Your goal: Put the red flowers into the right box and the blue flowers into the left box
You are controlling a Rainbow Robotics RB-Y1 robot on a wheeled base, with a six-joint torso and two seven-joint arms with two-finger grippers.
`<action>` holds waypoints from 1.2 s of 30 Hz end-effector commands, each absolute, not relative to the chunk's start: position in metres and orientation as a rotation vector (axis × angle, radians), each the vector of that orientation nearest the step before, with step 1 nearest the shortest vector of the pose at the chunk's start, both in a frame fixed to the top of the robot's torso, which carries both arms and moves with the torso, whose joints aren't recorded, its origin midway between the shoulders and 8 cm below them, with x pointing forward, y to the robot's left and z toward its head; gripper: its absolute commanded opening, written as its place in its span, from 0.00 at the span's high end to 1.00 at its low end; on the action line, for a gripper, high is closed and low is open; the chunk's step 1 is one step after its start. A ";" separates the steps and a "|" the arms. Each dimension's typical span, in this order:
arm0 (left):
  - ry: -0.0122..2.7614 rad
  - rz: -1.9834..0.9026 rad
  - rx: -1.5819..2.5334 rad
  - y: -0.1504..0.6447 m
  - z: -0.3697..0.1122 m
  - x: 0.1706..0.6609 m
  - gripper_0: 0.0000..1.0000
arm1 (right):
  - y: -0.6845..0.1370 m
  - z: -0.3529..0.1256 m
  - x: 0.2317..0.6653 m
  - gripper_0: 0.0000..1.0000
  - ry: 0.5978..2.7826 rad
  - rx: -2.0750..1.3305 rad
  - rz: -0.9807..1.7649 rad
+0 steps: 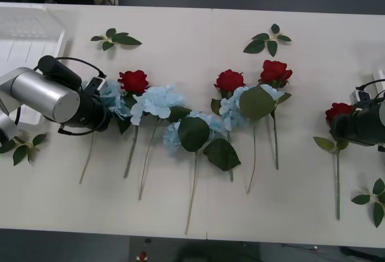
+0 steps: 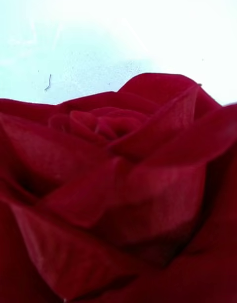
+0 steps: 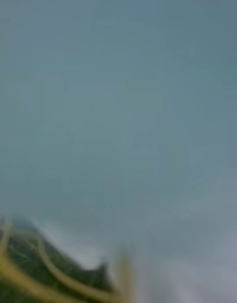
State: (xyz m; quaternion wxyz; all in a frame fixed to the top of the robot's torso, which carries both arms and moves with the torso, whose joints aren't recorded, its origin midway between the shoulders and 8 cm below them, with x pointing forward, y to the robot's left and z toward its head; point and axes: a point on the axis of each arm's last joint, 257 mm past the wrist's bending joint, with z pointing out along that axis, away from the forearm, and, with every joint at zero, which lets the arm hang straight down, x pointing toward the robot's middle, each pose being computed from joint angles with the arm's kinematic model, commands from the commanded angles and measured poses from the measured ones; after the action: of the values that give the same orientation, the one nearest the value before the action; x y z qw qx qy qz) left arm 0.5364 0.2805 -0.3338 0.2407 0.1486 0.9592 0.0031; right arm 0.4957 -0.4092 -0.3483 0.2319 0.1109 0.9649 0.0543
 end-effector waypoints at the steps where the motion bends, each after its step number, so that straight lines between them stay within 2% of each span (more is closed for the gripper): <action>1: 2.570 0.055 0.408 0.302 -0.303 0.547 1.00 | -0.415 -0.309 0.504 1.00 2.637 0.221 0.125; 6: 2.545 0.114 0.457 0.318 -0.265 0.542 1.00 | -0.419 -0.244 0.507 1.00 2.627 0.148 0.075; 12: 2.531 0.266 0.504 0.354 -0.178 0.522 1.00 | -0.445 -0.145 0.523 1.00 2.534 0.071 -0.073; 19: 2.490 0.589 0.500 0.449 -0.103 0.513 1.00 | -0.512 -0.087 0.541 1.00 2.438 -0.001 -0.391; 29: 2.424 0.803 0.225 0.620 -0.105 0.530 1.00 | -0.634 -0.081 0.554 1.00 2.375 0.107 -0.648; 36: 2.391 0.783 0.235 0.643 -0.139 0.538 0.99 | -0.689 -0.094 0.536 1.00 2.371 0.145 -0.826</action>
State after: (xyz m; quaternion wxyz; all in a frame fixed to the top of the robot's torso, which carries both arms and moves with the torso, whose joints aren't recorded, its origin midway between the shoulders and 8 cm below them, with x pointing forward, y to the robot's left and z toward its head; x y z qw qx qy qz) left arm 0.5253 0.6477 -0.1474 0.2823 0.0823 0.9092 0.2949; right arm 0.5372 -0.6720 -0.1189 0.3017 0.0565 0.9084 -0.2839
